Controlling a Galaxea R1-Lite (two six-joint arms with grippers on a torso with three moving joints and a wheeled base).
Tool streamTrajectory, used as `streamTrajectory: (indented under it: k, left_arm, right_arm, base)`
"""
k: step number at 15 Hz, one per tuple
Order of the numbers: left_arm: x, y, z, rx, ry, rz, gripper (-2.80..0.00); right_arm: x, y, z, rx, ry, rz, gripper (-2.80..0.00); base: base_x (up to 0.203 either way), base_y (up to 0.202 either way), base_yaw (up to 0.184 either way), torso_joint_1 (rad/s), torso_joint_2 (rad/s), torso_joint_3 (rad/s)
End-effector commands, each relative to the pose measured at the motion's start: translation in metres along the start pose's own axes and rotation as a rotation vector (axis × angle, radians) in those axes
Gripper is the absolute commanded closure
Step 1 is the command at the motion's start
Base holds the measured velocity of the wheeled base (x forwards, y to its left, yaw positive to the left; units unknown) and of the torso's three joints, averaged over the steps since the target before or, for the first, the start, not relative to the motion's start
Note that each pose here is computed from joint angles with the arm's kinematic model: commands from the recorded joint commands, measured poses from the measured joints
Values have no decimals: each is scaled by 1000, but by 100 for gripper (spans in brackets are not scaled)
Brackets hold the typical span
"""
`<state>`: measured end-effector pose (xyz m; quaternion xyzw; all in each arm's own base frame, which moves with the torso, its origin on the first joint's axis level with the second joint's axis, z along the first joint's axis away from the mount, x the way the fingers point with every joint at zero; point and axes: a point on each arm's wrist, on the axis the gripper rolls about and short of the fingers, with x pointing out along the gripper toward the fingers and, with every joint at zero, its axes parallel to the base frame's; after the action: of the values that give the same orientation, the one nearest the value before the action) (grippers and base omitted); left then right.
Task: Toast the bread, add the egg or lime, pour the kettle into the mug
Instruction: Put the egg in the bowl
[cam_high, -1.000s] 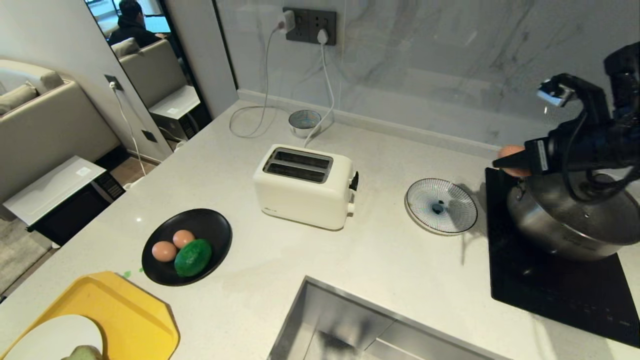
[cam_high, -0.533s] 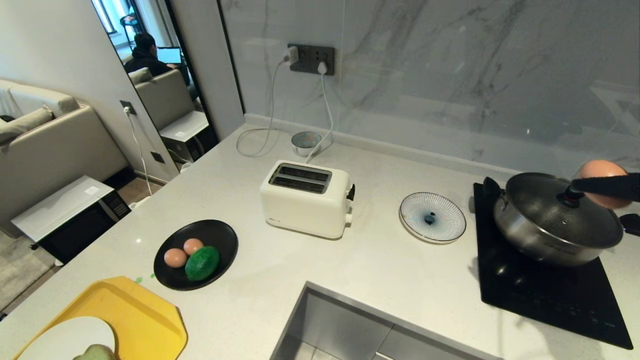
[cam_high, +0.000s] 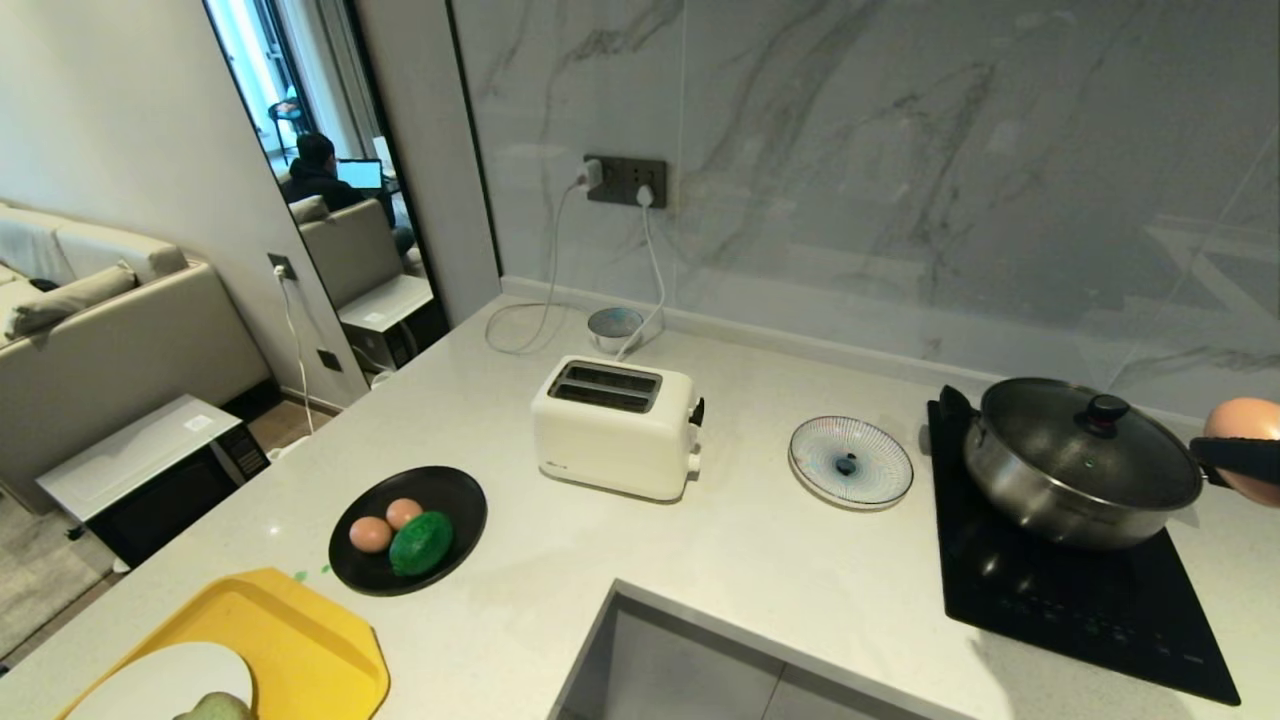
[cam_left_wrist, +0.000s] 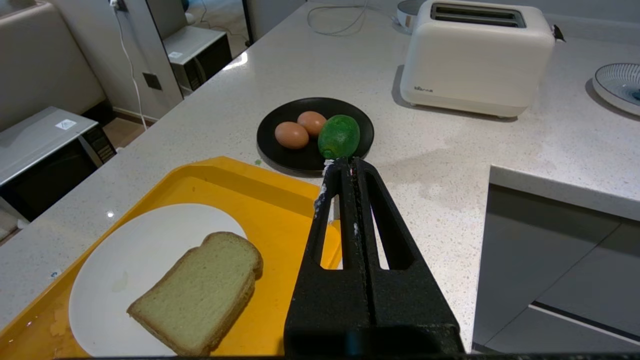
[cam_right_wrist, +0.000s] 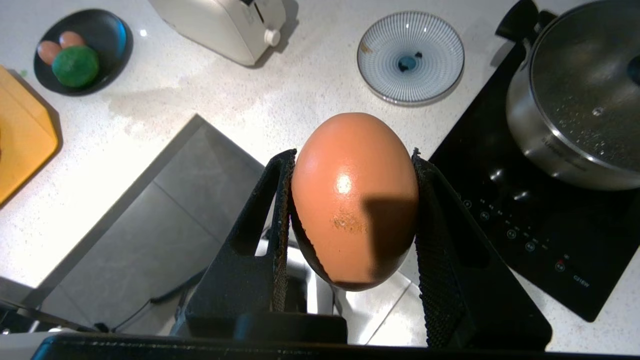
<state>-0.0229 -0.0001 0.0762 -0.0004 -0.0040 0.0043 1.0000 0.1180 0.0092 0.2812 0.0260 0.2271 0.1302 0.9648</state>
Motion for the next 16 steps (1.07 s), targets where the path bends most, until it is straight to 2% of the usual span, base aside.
streamTrajectory:
  k: [1, 6, 9, 11, 14, 16]
  left_arm:
    - [0, 0, 0, -1, 0, 1, 0]
    - [0, 0, 0, -1, -1, 1, 0]
    - [0, 0, 0, -1, -1, 1, 0]
    - [0, 0, 0, -1, -1, 1, 0]
    - [0, 0, 0, -1, -1, 1, 0]
    - [0, 0, 0, -1, 0, 1, 0]
  right_arm:
    - [4, -1, -3, -2, -9, 0, 0]
    - [20, -8, -2, 15, 28, -18, 0]
    - [34, -13, 1, 13, 0, -27, 0]
    - [40, -15, 1, 17, 16, -35, 0]
    - [43, -21, 1, 25, 21, -63, 0]
    - [45, -22, 1, 14, -8, -99, 0]
  base:
    - [0, 0, 0, 3, -2, 200]
    - [0, 0, 0, 3, -1, 76]
    - [0, 0, 0, 0, 0, 0]
    - [0, 0, 0, 0, 0, 0]
    - [0, 0, 0, 0, 0, 0]
    - [0, 0, 0, 0, 0, 0]
